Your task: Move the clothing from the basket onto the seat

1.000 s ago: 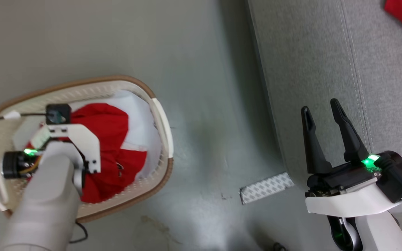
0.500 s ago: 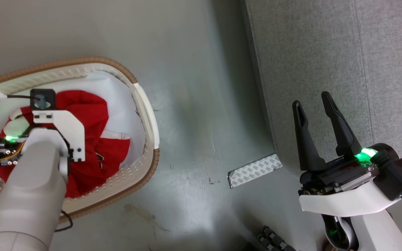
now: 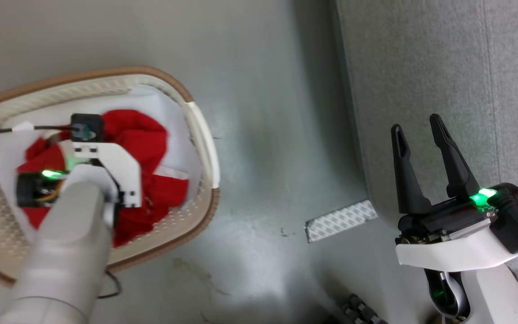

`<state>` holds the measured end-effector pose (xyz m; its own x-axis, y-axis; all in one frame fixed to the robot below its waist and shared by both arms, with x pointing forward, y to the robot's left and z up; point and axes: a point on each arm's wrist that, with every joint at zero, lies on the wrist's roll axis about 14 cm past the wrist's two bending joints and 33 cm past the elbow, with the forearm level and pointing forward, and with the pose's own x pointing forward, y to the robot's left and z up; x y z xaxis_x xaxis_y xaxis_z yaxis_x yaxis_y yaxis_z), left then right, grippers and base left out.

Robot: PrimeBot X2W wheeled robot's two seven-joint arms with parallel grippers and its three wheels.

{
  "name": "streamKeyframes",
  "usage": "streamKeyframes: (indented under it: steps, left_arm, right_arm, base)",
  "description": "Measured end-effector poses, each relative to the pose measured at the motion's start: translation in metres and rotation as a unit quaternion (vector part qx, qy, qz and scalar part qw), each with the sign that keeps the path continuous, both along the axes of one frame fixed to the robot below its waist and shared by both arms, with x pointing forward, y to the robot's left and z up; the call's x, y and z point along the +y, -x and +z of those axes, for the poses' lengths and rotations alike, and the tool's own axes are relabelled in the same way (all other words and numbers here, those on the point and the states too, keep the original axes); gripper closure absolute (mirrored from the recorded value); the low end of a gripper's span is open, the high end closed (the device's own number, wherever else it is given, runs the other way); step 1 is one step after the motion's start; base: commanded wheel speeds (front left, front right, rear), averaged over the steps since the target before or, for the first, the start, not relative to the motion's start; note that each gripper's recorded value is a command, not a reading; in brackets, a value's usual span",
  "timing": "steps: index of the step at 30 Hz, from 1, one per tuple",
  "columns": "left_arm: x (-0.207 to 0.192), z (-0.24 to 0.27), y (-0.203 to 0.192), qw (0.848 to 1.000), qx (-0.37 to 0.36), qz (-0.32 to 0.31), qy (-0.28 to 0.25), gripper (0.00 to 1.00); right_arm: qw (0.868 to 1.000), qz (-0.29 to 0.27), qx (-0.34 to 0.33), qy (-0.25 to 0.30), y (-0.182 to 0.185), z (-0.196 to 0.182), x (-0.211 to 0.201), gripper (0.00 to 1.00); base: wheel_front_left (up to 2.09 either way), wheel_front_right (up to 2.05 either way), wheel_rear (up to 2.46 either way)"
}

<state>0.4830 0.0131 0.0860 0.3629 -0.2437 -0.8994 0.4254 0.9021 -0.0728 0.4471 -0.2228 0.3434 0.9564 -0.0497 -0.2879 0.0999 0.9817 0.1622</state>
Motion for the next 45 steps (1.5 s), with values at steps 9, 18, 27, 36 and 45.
streamKeyframes:
  steps: [9,18,27,36,45]
  left_arm:
    - [-0.005,0.063,0.002,0.995,-0.046,0.047,0.078,1.00]
    - [0.006,0.145,0.012,0.979,-0.132,0.072,0.135,1.00]
    - [0.021,0.236,0.018,0.948,-0.239,0.101,0.184,1.00]
    - [0.034,0.320,0.037,0.901,-0.347,0.125,0.227,1.00]
    - [0.040,0.390,0.067,0.849,-0.436,0.127,0.270,1.00]
  right_arm:
    - [1.000,0.009,-0.028,0.011,-0.001,0.023,0.004,0.00]
    - [0.997,-0.002,-0.073,0.014,0.015,0.068,0.002,0.00]
    - [0.993,-0.005,-0.116,0.020,0.043,0.109,0.003,0.00]
    - [0.987,0.004,-0.161,0.024,0.066,0.144,0.011,0.00]
    - [0.982,0.006,-0.189,0.020,0.093,0.163,0.014,0.00]
  base:
    - [0.00,0.00,0.00]
    - [0.00,0.00,0.00]
    - [0.00,0.00,0.00]
    - [0.00,0.00,0.00]
    - [0.00,0.00,0.00]
